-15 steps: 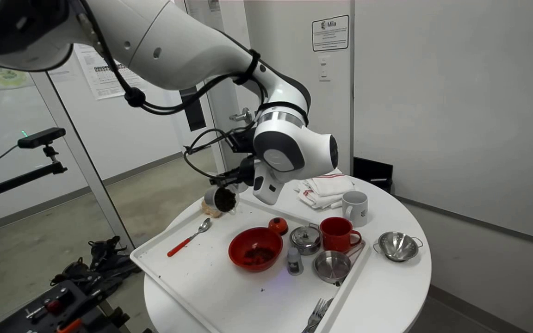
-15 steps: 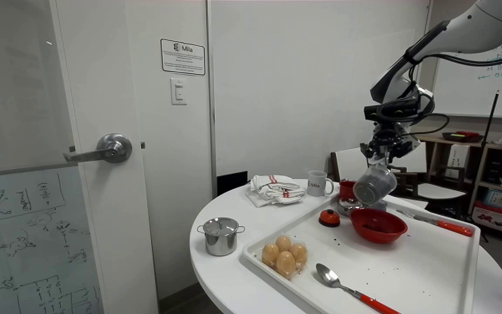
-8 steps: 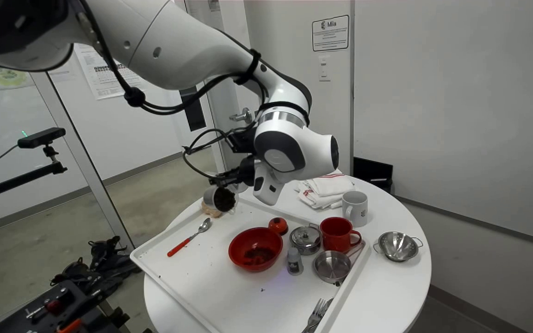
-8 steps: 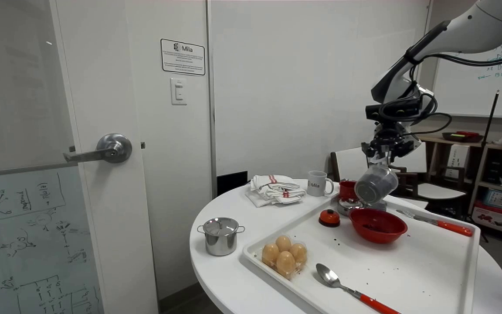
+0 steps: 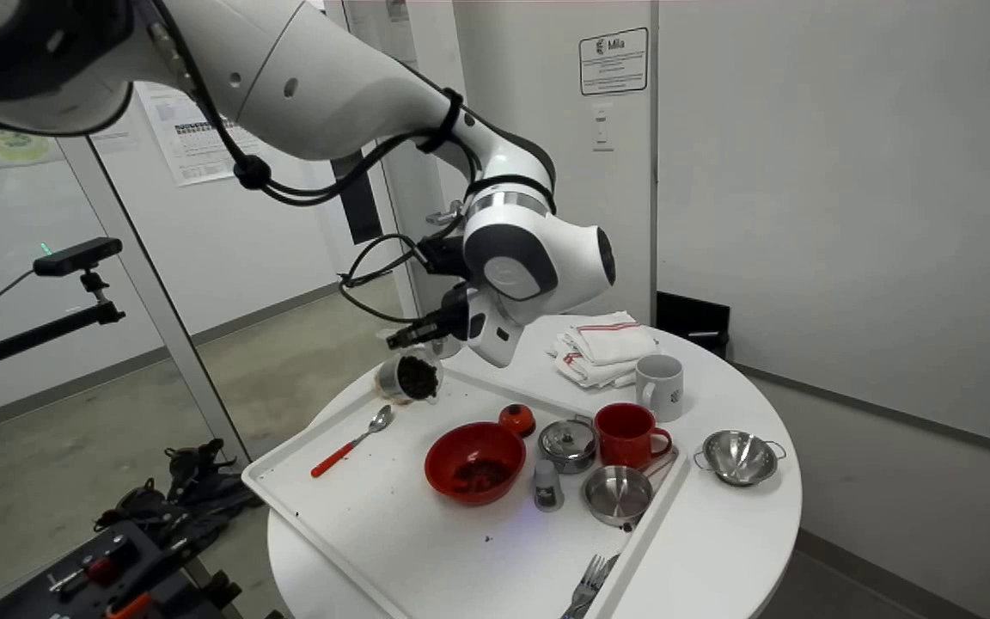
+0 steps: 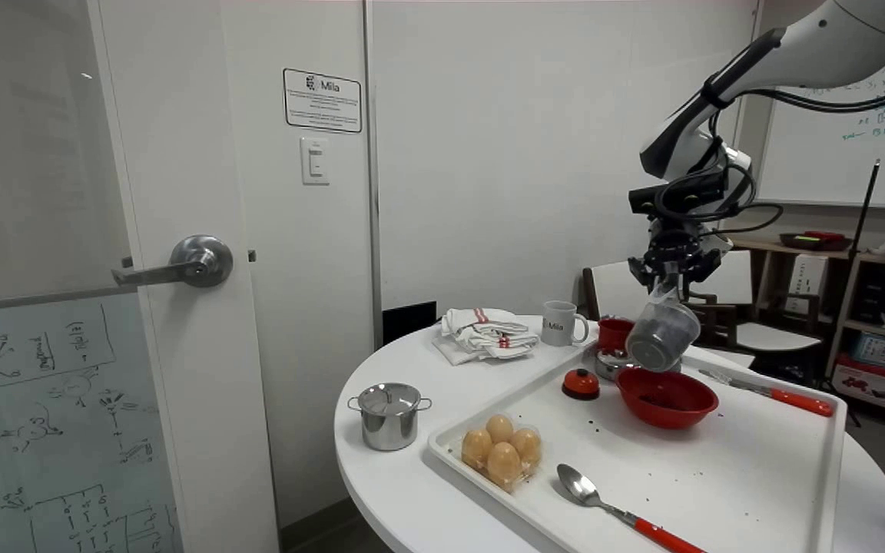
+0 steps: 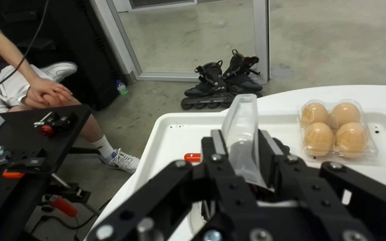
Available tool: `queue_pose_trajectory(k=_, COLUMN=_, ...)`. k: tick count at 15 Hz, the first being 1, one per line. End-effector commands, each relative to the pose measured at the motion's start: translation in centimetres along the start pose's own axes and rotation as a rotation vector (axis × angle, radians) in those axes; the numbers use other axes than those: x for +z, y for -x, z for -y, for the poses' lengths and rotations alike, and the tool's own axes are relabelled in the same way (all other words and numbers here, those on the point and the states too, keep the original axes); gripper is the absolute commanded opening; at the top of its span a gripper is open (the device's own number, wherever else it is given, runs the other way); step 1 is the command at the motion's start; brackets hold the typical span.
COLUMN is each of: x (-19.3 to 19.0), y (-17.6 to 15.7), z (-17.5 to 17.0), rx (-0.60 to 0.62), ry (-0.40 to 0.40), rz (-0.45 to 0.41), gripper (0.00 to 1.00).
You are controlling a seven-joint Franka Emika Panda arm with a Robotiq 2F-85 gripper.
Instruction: Pour some of the contents of the clear cup into the red bowl
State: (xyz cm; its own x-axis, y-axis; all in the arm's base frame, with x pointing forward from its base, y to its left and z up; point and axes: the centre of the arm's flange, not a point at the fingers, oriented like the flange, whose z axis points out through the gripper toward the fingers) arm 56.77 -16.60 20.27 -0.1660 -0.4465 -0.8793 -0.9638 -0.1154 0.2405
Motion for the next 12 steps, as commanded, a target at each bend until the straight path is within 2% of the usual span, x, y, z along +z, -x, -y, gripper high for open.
queue_pose_trajectory(k=1, x=1.2, y=3.5, z=2.0, rx=0.019, ry=0.077, rz=-0.135, gripper=0.1)
queue_pose_trajectory(k=6, x=4.4, y=7.7, z=5.2, rx=0.068, ry=0.148, rz=-0.381, gripper=0.1)
queue_pose_trajectory(k=9, x=6.7, y=9.4, z=7.1, rx=0.117, ry=0.142, rz=-0.534, gripper=0.1)
queue_pose_trajectory(k=12, x=9.0, y=10.3, z=8.8, rx=0.178, ry=0.08, rz=-0.678, gripper=0.1)
